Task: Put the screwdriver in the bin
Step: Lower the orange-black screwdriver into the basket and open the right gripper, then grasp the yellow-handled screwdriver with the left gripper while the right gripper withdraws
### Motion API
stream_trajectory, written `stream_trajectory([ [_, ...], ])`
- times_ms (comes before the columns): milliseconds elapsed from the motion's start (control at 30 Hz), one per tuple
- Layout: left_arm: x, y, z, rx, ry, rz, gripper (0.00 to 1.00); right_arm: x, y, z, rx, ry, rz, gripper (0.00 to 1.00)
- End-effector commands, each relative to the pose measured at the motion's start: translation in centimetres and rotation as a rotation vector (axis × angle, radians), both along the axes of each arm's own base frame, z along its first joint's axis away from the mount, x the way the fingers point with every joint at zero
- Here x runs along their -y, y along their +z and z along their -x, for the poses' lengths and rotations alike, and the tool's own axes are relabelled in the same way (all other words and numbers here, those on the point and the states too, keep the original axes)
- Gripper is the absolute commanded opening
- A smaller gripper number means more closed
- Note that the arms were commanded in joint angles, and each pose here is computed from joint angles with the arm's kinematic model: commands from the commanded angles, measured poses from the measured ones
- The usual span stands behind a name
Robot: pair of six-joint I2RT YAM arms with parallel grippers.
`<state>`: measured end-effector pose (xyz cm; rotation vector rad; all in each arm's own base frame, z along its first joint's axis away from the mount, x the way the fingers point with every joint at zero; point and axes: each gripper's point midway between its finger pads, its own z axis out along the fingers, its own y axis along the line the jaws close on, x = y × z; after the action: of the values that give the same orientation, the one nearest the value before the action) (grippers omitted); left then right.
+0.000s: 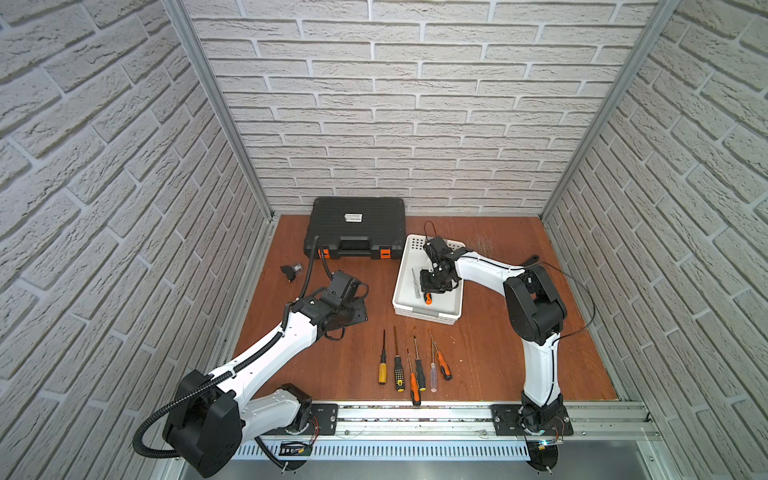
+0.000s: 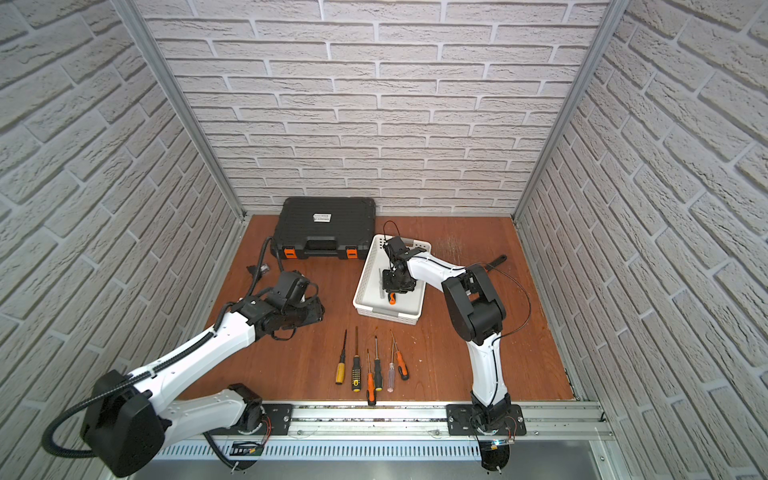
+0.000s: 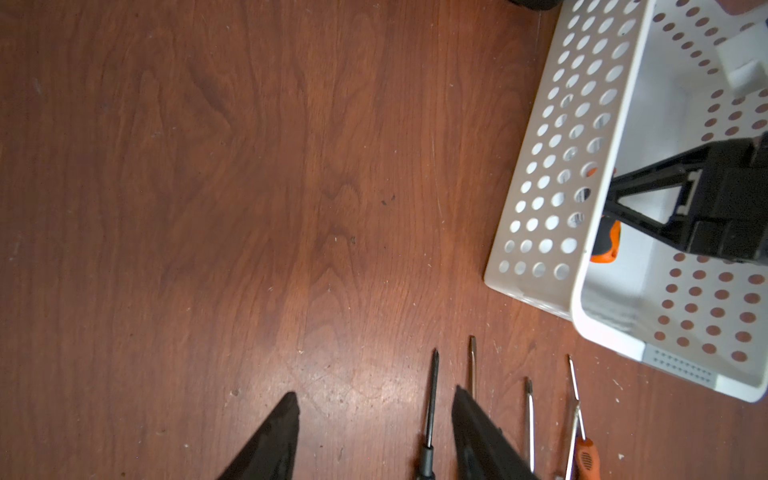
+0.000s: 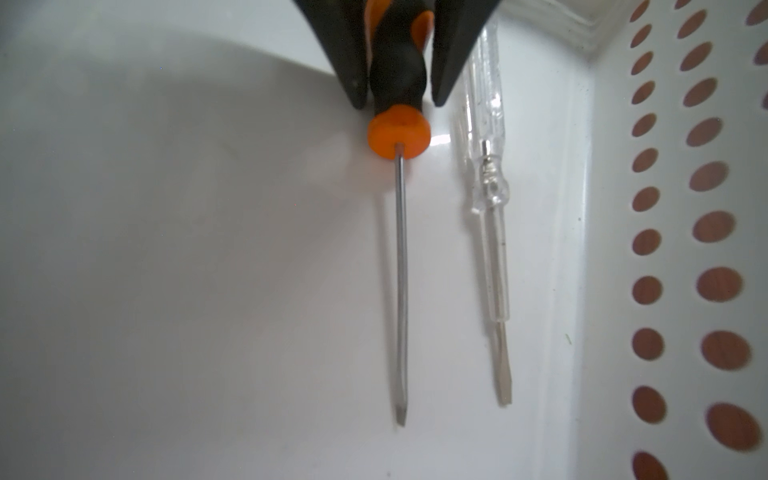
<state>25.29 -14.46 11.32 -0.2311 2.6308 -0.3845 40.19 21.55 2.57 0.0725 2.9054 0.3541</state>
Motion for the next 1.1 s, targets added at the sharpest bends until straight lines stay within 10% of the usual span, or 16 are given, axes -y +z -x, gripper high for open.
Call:
stream_trajectory([
  [0,0.4,0.6,-0.4,0.018,-0.001,0.019,0.6,-0.5,1.5,-0.9,0.046,-0.001,-0.037,0.4],
  [600,6.5,-3.0,6.5,-0.206,-0.286,0.014,0.54,-1.5,15.1,1.1,0.334,0.116,-0.12,0.46],
  [1067,7.1,-6.5,12.6,-0.314,-0.317,-0.138,0.54,-1.8,15.2,7.1,0.367,0.163,-0.183,0.45],
])
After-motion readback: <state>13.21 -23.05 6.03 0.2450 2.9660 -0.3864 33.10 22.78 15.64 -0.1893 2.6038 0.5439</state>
